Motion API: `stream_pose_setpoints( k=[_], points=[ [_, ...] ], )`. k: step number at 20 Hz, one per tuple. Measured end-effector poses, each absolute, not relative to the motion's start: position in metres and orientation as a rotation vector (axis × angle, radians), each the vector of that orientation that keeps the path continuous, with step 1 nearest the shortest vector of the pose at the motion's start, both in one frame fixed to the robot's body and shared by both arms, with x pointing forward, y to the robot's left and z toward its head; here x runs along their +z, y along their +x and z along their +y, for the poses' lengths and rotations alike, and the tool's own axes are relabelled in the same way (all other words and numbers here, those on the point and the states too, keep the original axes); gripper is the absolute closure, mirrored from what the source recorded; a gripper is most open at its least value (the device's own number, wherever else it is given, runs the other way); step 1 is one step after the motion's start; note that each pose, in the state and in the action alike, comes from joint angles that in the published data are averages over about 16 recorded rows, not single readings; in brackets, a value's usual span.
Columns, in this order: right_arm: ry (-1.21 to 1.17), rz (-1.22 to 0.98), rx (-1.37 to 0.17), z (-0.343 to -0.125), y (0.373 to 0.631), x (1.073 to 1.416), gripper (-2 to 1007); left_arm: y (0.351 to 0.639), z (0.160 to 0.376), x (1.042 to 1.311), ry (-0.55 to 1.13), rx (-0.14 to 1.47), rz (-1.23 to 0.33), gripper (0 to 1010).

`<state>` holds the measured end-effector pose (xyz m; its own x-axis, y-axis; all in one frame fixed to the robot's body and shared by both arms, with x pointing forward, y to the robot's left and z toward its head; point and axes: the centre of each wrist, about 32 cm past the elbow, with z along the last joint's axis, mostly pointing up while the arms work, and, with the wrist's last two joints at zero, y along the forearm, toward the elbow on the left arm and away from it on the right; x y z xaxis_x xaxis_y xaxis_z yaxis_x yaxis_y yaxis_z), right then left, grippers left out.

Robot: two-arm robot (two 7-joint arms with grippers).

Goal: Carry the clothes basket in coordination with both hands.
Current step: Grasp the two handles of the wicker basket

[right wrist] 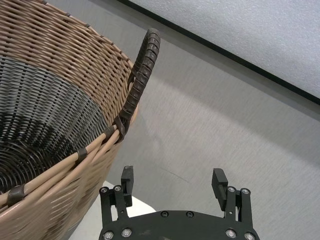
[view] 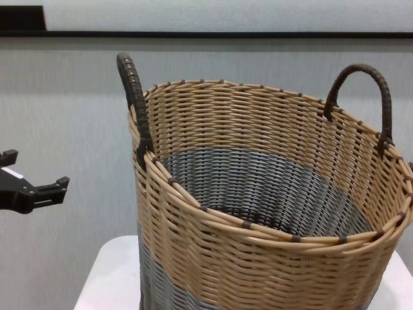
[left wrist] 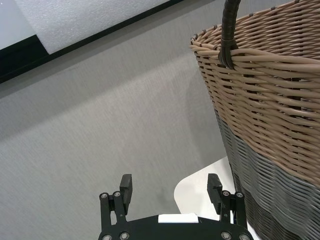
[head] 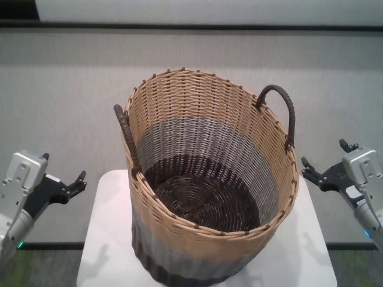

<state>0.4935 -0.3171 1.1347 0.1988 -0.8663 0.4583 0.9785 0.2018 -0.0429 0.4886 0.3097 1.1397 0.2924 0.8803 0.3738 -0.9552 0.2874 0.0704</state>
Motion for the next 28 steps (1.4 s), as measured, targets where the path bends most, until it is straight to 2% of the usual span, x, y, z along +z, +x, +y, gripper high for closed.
stream_pose_setpoints(
  k=[28],
  points=[
    [-0.360, -0.370, -1.329, -0.3171, 0.4935, 1.1347, 3, 0.4886, 0.3097, 1.1397, 0.305, 1.248, -0.285, 11]
  ],
)
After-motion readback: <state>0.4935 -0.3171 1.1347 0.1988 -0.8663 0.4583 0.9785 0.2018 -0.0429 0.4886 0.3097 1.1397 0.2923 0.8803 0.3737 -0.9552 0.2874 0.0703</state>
